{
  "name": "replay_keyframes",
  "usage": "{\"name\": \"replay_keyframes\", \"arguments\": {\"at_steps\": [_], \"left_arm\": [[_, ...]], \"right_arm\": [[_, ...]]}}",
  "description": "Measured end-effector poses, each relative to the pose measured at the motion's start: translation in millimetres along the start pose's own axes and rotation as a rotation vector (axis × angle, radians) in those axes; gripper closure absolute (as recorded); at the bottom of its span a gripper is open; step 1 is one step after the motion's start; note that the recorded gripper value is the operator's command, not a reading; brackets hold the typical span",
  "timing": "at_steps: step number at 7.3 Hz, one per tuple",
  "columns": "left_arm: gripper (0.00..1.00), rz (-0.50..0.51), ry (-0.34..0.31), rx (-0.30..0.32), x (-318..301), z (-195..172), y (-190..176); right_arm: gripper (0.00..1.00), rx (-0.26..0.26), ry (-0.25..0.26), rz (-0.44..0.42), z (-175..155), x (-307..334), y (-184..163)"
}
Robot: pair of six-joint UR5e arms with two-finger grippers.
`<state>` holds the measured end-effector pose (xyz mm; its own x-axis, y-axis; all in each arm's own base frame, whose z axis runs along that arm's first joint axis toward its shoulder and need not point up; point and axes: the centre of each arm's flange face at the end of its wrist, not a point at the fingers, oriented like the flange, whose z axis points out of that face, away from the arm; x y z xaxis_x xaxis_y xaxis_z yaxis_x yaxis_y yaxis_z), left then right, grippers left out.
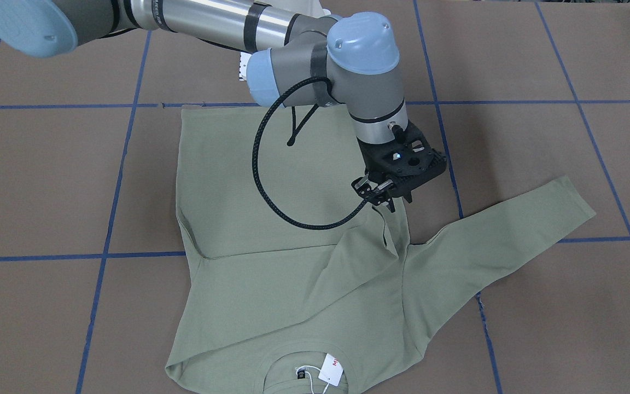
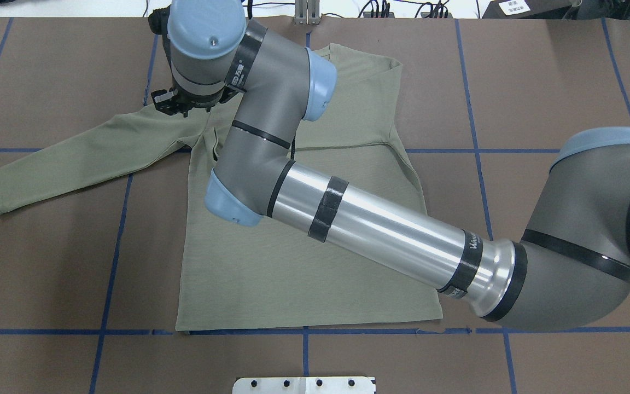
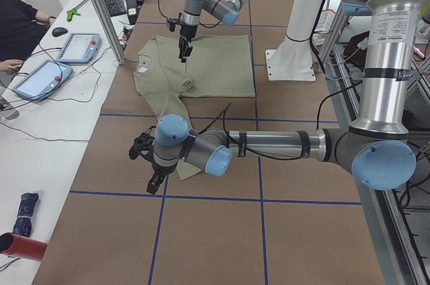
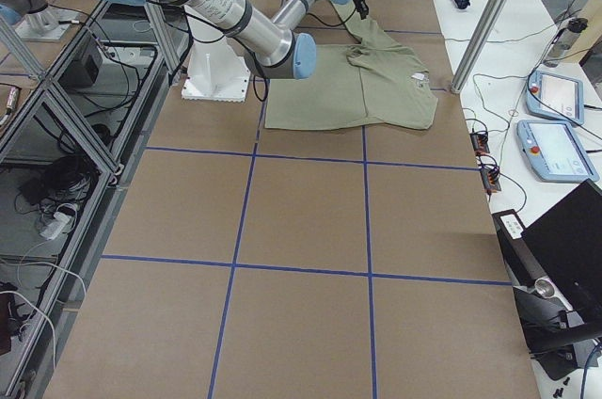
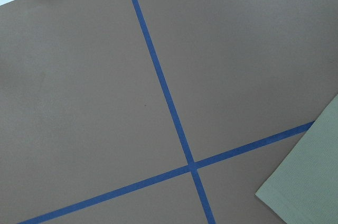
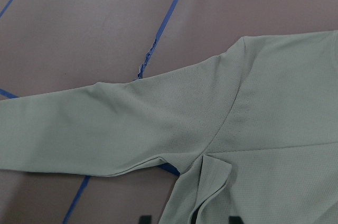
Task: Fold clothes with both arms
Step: 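Carry the sleeve with the right gripper across the shirt body, then release the sleeve and withdraw the right gripper outward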
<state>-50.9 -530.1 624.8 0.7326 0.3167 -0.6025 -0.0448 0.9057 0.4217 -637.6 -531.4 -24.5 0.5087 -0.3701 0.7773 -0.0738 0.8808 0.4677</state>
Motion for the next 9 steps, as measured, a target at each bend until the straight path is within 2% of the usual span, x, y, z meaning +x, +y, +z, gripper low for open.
{"name": "replay_keyframes", "arguments": {"at_steps": [2, 4, 7, 9], "left_arm": [[0.00, -0.009, 0.000, 0.005, -1, 2, 0], [0.00, -0.073, 0.017, 0.049, 15, 18, -7], [0.00, -0.265, 0.067, 0.142, 79, 85, 10], [0.00, -0.388, 0.065, 0.178, 129, 105, 45]], "right_arm": [[0.00, -0.005, 0.027, 0.068, 4, 1, 3], [0.00, -0.076, 0.107, 0.171, -11, 31, -8], [0.00, -0.178, 0.269, 0.283, -61, 156, -24], [0.00, -0.252, 0.312, 0.246, -105, 268, -11]]}}
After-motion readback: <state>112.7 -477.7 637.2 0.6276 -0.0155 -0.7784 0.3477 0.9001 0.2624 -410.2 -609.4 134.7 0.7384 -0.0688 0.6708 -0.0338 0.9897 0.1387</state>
